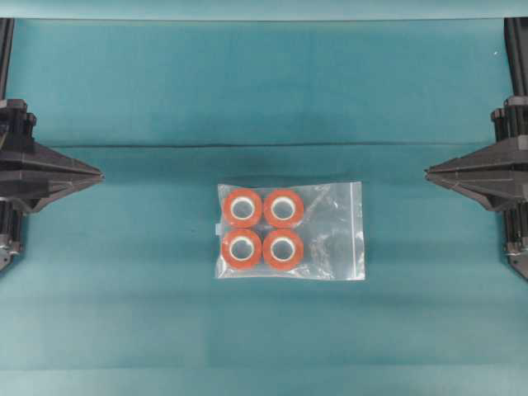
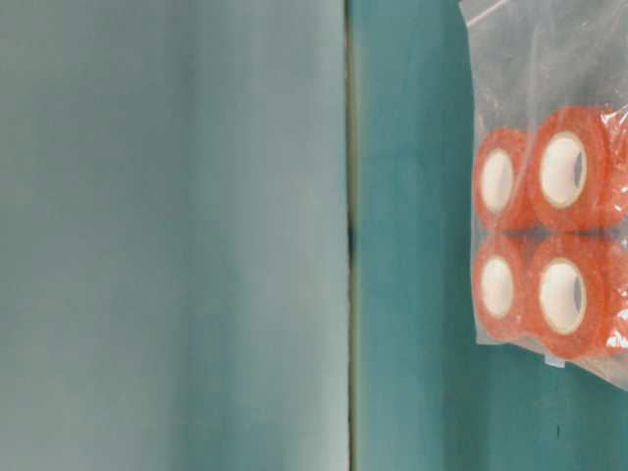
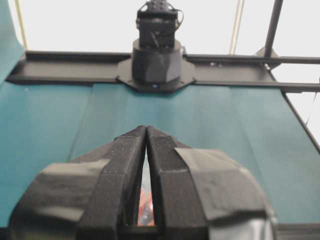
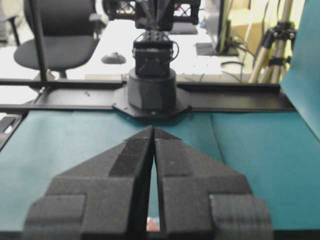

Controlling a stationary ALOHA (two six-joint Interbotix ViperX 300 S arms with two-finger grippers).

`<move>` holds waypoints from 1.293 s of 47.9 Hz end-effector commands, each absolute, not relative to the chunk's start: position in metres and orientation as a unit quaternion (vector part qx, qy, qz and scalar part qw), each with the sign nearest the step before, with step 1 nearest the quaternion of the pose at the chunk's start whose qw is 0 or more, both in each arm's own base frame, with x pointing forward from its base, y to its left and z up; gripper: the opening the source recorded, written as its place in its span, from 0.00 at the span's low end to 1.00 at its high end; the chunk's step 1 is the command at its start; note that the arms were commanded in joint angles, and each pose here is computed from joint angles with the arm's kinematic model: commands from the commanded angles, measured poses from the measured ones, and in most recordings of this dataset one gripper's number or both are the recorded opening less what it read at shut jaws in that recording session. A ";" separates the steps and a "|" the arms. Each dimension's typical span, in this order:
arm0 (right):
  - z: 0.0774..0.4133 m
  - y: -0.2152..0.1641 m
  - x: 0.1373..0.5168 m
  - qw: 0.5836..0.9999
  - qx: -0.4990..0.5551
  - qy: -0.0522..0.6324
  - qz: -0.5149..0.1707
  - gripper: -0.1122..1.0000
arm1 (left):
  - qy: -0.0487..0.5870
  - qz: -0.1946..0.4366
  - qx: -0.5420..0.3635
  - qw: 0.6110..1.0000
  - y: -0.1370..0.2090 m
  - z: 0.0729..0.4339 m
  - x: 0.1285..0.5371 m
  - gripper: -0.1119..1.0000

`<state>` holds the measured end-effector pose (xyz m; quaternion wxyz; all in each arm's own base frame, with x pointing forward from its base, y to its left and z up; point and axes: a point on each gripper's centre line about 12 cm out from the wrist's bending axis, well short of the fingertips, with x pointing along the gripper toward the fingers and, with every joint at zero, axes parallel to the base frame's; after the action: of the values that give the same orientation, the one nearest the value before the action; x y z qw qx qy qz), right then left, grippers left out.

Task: Hand over the clear zip bag and make it stand upright.
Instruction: 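Move the right gripper to the right edge of the clear zip bag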

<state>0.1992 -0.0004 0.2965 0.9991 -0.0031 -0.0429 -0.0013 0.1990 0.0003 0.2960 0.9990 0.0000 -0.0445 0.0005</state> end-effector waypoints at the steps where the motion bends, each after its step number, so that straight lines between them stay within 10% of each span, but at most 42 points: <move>1: 0.297 -0.003 0.203 0.999 0.024 -0.041 -0.008 0.18 | -0.021 0.000 -0.002 1.000 0.000 0.291 0.212 0.23; 25: 0.221 -0.026 0.225 0.843 0.492 0.154 -0.151 0.10 | 0.041 -0.021 0.004 0.999 -0.010 0.278 0.254 0.09; 48: 0.137 -0.012 0.250 0.747 0.548 0.291 -0.238 0.11 | 0.049 -0.020 -0.001 0.999 -0.010 0.274 0.255 0.09; 62: 0.127 -0.018 0.256 0.740 0.557 0.270 -0.264 0.74 | 0.050 -0.017 0.000 0.999 -0.009 0.274 0.255 0.09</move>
<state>0.2517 -0.0157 0.1230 0.7377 0.5508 0.2889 -0.2625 0.2528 -0.0100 0.2646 0.9978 -0.0013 0.0629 -0.0201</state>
